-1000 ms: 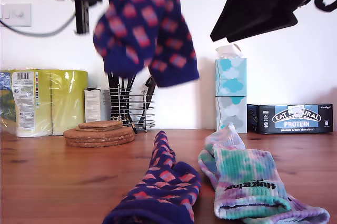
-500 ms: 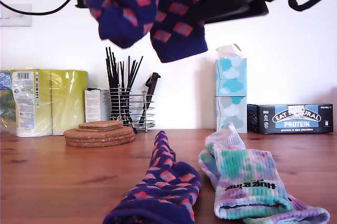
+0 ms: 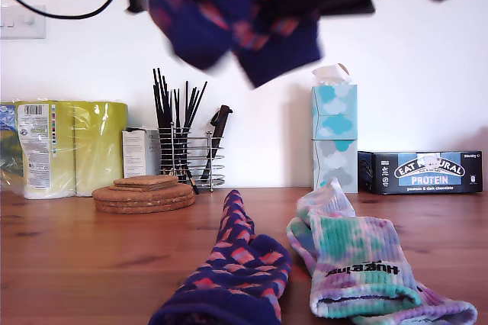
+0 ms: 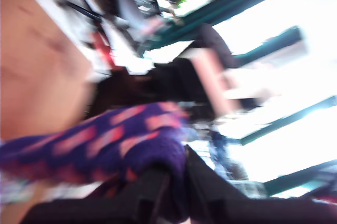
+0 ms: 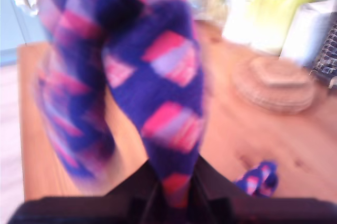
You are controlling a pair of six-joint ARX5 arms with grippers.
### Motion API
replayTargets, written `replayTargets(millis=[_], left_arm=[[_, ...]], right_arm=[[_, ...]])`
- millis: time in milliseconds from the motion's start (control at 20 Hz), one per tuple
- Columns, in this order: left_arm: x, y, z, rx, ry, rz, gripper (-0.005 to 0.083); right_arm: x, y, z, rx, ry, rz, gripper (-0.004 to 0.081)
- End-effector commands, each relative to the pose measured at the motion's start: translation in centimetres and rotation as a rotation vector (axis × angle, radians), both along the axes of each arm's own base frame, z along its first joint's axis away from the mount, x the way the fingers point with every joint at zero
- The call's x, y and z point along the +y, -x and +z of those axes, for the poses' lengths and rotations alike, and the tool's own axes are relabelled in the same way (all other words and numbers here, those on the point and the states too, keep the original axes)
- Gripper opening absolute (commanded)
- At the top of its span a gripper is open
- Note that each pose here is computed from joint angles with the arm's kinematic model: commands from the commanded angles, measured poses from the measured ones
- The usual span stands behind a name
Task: Pair up the socks based on colour and pattern, by placing each sock on top of its pair
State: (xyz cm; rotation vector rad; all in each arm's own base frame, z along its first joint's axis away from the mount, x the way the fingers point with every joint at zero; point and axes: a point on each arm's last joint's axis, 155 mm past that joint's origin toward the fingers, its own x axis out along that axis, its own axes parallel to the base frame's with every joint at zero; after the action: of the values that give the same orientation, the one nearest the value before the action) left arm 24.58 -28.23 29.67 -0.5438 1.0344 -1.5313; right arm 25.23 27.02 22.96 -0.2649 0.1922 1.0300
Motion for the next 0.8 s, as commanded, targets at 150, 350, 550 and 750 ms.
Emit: replayTargets(millis=[150,350,550,750], left_arm=[[2.7,-4.8,-4.2,-0.249,-0.237,0.164,0.017],[3.7,-6.1,-6.0,-0.301,-0.351,0.21,0.017],[2.1,-4.3,-5.7,-0.284,-0.322,0.144,0.017],[-0.6,-1.6,-5.7,-0.311,-0.3,0.041,0.017]], right_arm=[[-1.1,0.5,10.5,-0.191,-0.029,-0.014,-0.0014],[-1.4,0.9,15.7,-0.282,-0.049,-0.01,-0.0013],[-1.7,1.5,18.3,-0.311,-0.073,-0.006,-0.0013],[-1.8,1.7,20.0,-0.346,-0.1,-0.006,-0.0014]])
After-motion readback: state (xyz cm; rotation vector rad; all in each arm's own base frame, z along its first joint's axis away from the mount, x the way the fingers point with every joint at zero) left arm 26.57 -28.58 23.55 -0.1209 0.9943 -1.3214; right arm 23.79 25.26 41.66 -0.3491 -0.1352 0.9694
